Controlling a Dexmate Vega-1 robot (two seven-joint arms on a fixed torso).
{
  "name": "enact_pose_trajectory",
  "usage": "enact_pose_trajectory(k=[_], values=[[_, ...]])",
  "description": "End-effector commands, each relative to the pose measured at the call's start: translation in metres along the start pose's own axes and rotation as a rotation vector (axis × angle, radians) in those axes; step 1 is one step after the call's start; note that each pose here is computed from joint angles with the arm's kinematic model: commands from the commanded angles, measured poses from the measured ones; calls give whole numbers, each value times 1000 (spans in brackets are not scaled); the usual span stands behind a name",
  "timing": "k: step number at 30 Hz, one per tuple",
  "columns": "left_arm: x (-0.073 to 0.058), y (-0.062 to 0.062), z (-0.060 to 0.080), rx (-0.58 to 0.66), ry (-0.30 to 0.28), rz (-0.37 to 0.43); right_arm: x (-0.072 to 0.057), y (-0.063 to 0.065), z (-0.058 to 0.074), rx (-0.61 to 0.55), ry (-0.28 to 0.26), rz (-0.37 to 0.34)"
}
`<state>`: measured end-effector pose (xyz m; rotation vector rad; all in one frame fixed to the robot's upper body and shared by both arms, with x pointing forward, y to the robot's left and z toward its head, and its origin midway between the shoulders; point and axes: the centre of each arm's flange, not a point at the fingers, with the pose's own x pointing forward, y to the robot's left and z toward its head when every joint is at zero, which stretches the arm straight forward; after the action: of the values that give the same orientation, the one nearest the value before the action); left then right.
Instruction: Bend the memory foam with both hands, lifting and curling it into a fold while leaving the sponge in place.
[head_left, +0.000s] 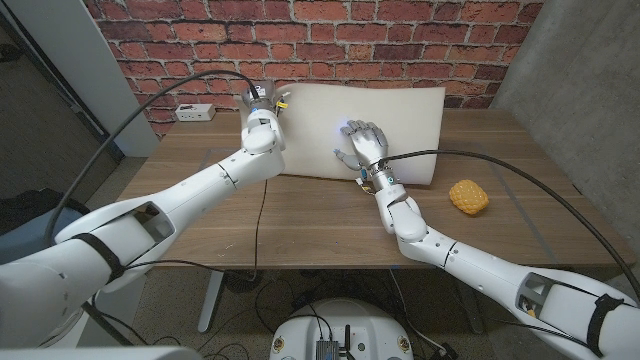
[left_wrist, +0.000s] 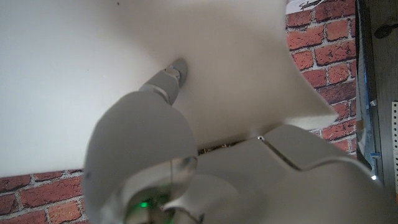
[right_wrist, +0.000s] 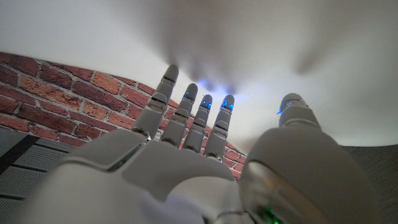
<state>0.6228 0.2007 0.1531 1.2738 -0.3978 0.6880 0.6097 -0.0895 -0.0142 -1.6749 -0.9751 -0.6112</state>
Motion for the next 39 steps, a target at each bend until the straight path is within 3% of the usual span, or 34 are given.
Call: enact_pose_trajectory(k=[1,18,25,32,39], values=[[-7,1,1,-5,-19,34,18,10,8,-41,7,66],[-11,3,0,1,-40,16,32,27,7,-50,23,176],[-13,4,1,62,-39,50,39,36,9,-55,25,236],[-21,5,3,129,-49,160,45,45,10,-72,37,299],[-35,7,11,215,-104,352,51,55,7,-96,61,367]])
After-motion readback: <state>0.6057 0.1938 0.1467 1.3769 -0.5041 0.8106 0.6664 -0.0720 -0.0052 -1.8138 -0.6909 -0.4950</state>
